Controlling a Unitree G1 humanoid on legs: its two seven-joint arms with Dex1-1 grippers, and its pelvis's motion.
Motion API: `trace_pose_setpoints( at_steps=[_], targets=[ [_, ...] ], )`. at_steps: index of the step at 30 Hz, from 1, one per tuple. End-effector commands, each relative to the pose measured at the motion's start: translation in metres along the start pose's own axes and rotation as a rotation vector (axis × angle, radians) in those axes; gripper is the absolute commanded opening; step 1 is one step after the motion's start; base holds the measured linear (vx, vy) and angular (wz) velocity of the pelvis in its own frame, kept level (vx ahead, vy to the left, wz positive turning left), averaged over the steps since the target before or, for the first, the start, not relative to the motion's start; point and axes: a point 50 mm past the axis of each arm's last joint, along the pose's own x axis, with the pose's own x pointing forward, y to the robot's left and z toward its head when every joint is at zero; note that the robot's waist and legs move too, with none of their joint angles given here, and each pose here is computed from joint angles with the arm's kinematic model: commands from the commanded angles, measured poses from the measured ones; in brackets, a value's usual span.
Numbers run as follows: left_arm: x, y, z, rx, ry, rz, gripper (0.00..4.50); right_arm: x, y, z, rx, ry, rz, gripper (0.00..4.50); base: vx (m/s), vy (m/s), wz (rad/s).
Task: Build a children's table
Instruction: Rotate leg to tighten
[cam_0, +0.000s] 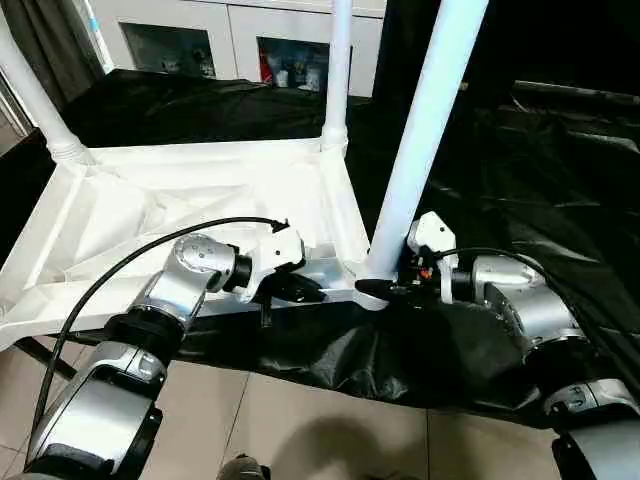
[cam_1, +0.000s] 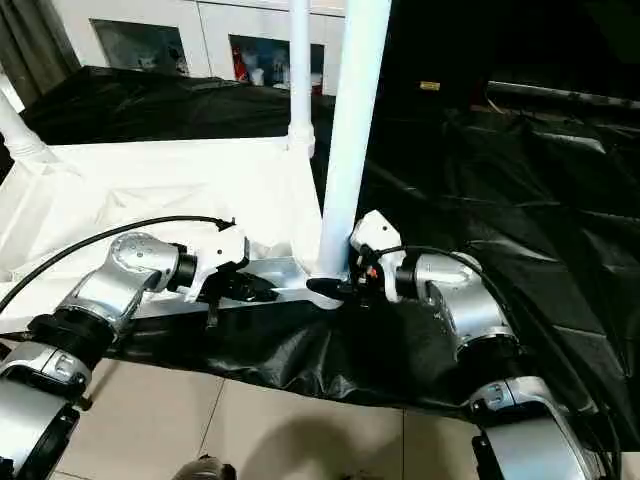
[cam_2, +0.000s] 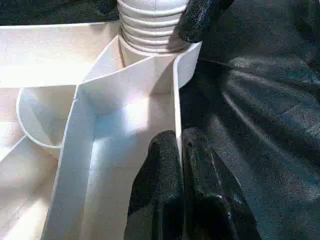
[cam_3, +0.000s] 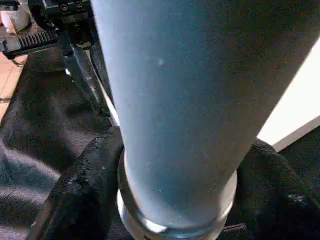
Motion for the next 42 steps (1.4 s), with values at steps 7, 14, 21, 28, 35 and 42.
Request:
trace_pose_setpoints(
  at_steps=[7,14,21,28,35,42],
  targets=[
    [0.007,0.008,0.007,-0.028,-0.031,0.122,0.0,0.016,0.001,-0.017,0.151,-0.017,-0.232,2.7,0.0,0.0,0.0],
    [0.027,0.021,0.01,-0.111,0.016,0.327,0.0,0.038,-0.004,-0.03,0.392,-0.026,-0.588,2.7,0.0,0.0,0.0],
    [0.071,0.014,0.04,-0.156,-0.042,0.366,0.0,0.08,0.004,-0.017,0.479,-0.016,-0.767,2.7,0.0,0.0,0.0],
    [0.062,0.015,0.031,-0.129,-0.013,0.356,0.0,0.083,0.002,-0.002,0.338,-0.044,-0.712,3.67,0.0,0.0,0.0],
    [0.039,0.011,0.017,-0.062,-0.008,0.228,0.0,0.064,-0.001,0.005,0.224,-0.096,-0.474,3.67,0.0,0.0,0.0],
    [0.017,0.002,0.009,0.005,-0.009,0.046,0.0,0.025,0.0,0.004,0.056,-0.04,-0.158,3.67,0.0,0.0,0.0]
  ],
)
